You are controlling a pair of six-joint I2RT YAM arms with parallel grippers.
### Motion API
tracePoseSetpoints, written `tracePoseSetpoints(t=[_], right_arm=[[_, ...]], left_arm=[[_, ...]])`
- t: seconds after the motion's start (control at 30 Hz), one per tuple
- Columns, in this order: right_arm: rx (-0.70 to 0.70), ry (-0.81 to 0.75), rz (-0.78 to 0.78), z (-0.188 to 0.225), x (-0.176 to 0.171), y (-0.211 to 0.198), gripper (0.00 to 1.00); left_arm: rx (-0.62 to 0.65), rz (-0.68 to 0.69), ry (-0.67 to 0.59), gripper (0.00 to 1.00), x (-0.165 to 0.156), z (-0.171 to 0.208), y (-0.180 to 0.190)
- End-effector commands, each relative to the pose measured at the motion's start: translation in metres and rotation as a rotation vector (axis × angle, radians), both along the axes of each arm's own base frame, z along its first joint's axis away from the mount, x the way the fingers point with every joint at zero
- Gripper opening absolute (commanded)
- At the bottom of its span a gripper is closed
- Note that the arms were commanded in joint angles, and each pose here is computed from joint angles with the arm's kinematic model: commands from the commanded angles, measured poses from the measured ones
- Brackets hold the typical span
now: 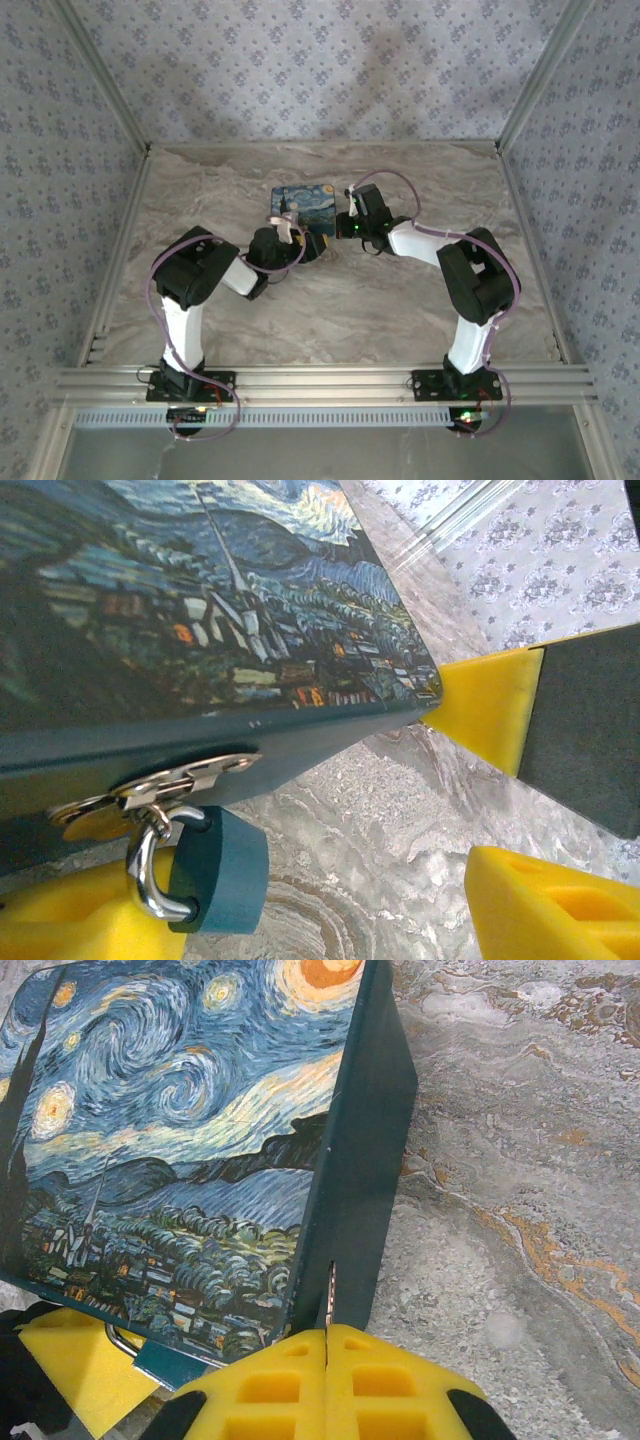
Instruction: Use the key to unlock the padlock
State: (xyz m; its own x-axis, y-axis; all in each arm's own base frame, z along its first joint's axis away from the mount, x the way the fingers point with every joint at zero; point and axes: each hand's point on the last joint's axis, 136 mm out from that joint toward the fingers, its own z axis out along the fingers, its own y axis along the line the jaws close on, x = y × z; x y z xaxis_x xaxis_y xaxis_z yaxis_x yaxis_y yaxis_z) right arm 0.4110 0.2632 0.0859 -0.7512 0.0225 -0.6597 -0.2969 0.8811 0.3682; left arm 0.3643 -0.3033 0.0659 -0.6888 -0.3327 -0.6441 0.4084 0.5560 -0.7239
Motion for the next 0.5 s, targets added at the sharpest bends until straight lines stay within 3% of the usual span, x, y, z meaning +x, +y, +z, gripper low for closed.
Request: tracePoseSetpoints(t=[0.0,0.17,0.47], right_arm=[[0.019,-0.015,0.016,0.0086,-0.0014,0.0077,0.0],[0.021,-0.012,0.015,0.0073,-0.0017,0.008,0.0],[0.018,-0.013,0.014,0.0073,-0.0017,0.0078,0.0]], left_arm=[[-0.048,-0.024,-0.014,0.72,-0.0033,0.0055,-0.0031],[-0.041,-0.015,-0.018,0.8,-0.0008,0.005,-0.0028],[-0.083,-0.027,-0.002,0.68,0.0026,0.0044,-0.009]])
